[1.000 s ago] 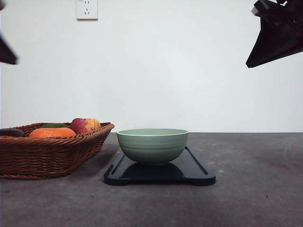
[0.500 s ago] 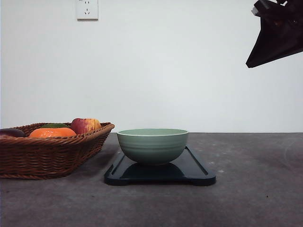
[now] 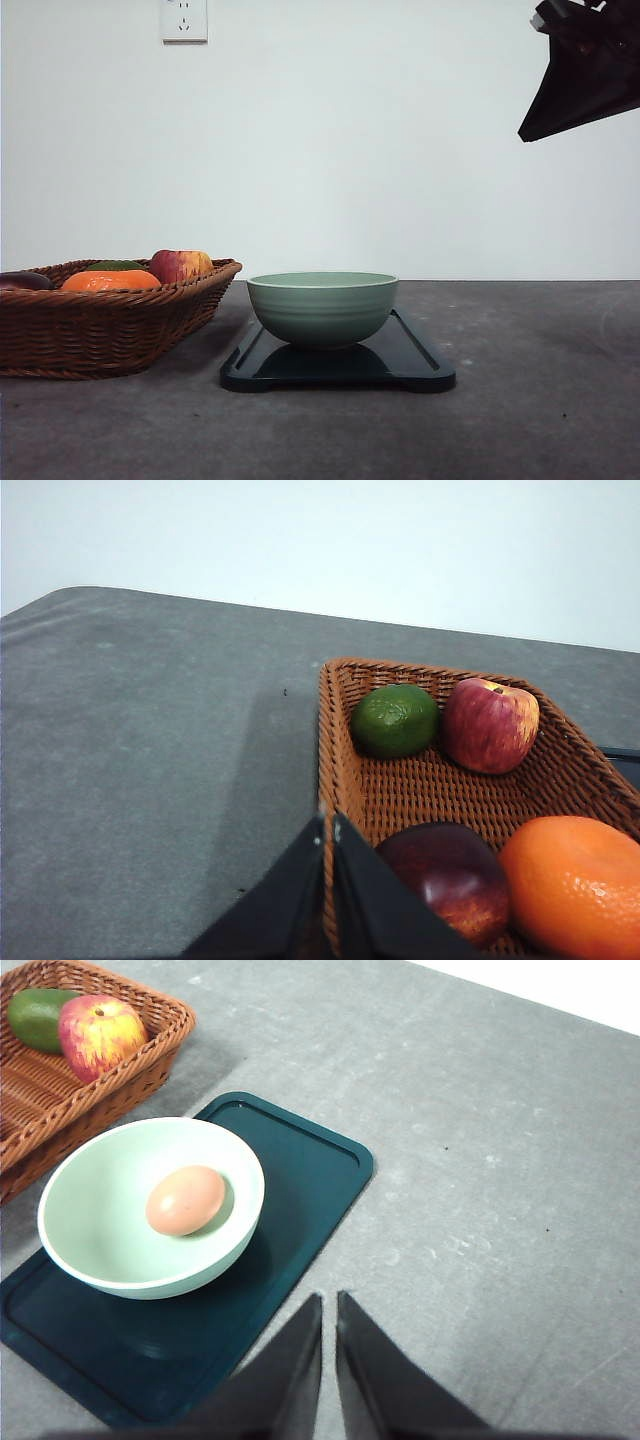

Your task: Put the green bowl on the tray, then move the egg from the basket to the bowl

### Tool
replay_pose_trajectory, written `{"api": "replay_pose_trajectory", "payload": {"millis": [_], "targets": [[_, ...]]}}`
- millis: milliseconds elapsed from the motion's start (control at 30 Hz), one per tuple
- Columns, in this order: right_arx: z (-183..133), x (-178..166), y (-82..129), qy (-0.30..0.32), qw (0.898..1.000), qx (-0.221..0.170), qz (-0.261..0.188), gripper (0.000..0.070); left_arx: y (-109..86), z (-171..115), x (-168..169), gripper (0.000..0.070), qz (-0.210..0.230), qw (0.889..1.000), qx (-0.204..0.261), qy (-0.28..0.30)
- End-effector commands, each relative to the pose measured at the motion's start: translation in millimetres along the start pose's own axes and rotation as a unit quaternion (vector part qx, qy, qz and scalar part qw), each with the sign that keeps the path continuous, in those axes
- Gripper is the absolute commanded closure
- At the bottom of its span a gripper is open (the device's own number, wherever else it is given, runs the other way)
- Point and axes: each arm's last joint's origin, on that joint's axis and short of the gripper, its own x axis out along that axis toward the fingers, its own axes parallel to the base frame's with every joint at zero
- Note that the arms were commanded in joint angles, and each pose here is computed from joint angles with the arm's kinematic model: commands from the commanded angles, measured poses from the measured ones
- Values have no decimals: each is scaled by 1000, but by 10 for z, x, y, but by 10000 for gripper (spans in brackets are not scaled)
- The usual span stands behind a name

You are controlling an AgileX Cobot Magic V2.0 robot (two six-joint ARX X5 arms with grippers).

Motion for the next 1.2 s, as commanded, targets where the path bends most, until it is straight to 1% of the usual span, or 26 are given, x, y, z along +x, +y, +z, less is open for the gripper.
{"api": "replay_pose_trajectory", "payload": {"millis": [0,167,200,233,300,367,433,533,600,733,833,967,1033,1167], "targets": [[15,10,7,-4,1000,-2,2,685,6,-51,16,700,1,1000,-2,3],[22,-15,18,-7,1000,-5,3,685,6,-51,16,700,1,1000,-2,3],[31,-72,27,-13,1000,-12,1,685,6,-51,16,700,1,1000,-2,3],[45,-107,27,-21,999,-38,-6,685,6,-51,16,700,1,1000,-2,3],[32,-176,23,-31,998,-50,-16,684,6,-52,16,700,1,1000,-2,3],[-69,-240,-27,-34,998,-44,-39,685,6,-51,16,700,1,1000,-2,3],[-259,-302,-74,-36,997,-22,-59,685,6,-52,16,700,1,1000,-2,3],[-570,-403,-116,-59,994,12,-91,685,6,-51,16,700,1,1000,-2,3],[-783,-463,-134,-84,990,23,-115,685,6,-51,16,700,1,1000,-2,3],[-1125,-533,-141,-126,980,33,-153,684,6,-52,16,700,1,1000,-2,3],[-1313,-560,-133,-157,971,34,-178,684,6,-51,16,700,1,1000,-2,3],[-1483,-547,-124,-191,962,37,-190,685,6,-51,16,700,1,1000,-2,3],[-1516,-555,-113,-196,961,45,-189,685,6,-52,16,700,1,1000,-2,3],[-1510,-557,-113,-198,961,41,-190,684,6,-52,16,700,1,1000,-2,3]]}}
